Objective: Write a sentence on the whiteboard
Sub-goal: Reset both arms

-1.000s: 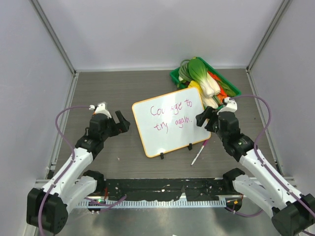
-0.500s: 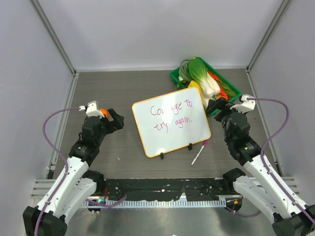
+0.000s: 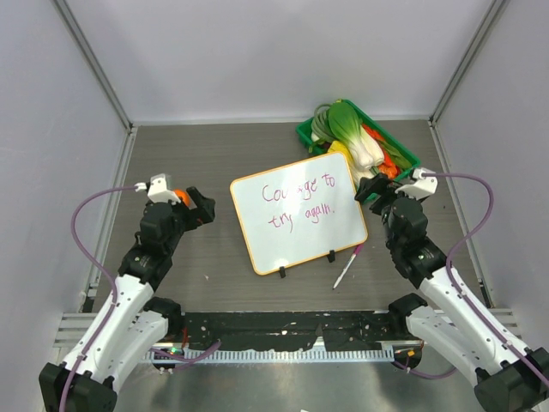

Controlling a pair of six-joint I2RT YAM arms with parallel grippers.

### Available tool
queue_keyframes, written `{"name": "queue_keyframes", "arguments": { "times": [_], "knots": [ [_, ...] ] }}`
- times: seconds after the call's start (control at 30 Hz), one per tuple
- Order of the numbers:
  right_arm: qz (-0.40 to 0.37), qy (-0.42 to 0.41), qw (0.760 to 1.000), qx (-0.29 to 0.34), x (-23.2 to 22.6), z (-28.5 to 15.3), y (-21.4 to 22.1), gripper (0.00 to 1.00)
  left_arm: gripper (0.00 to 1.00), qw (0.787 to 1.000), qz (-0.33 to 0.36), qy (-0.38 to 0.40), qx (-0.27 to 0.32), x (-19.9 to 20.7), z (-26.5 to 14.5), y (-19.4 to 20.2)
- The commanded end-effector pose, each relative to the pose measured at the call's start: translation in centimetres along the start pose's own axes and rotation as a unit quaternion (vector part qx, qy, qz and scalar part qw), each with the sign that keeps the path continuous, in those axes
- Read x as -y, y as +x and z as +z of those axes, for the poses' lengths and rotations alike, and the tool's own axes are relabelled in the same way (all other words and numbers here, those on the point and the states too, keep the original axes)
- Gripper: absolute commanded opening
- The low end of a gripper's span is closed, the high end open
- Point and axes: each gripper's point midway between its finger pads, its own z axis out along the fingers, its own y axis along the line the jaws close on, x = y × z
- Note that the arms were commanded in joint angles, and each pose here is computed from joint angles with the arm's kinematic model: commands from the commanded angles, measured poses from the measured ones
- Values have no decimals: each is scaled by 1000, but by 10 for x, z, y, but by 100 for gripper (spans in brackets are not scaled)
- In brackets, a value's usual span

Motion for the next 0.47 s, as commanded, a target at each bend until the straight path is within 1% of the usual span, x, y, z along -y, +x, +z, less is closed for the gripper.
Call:
{"name": "queue_keyframes", "arguments": {
  "times": [0.0, 0.27, 0.33, 0.4, 0.43],
  "knots": [
    [2, -1, 1000, 6, -2, 7, 1, 99, 100, 999, -2, 16, 40, 10, -3, -22],
    [-48, -12, 999, -4, -1, 10, 11, 99, 100, 999, -6, 12, 45, 5, 0, -18],
    [-66, 5, 998, 2, 9, 11, 15, 99, 100, 999, -2, 20, 45, 8, 2, -18],
    [-77, 49, 995, 25, 30, 12, 17, 99, 100, 999, 15, 24, 40, 8, 5, -15],
    [-96, 80, 991, 47, 47, 12, 19, 99, 100, 999, 21, 22, 45, 8, 6, -17]
  ]
}}
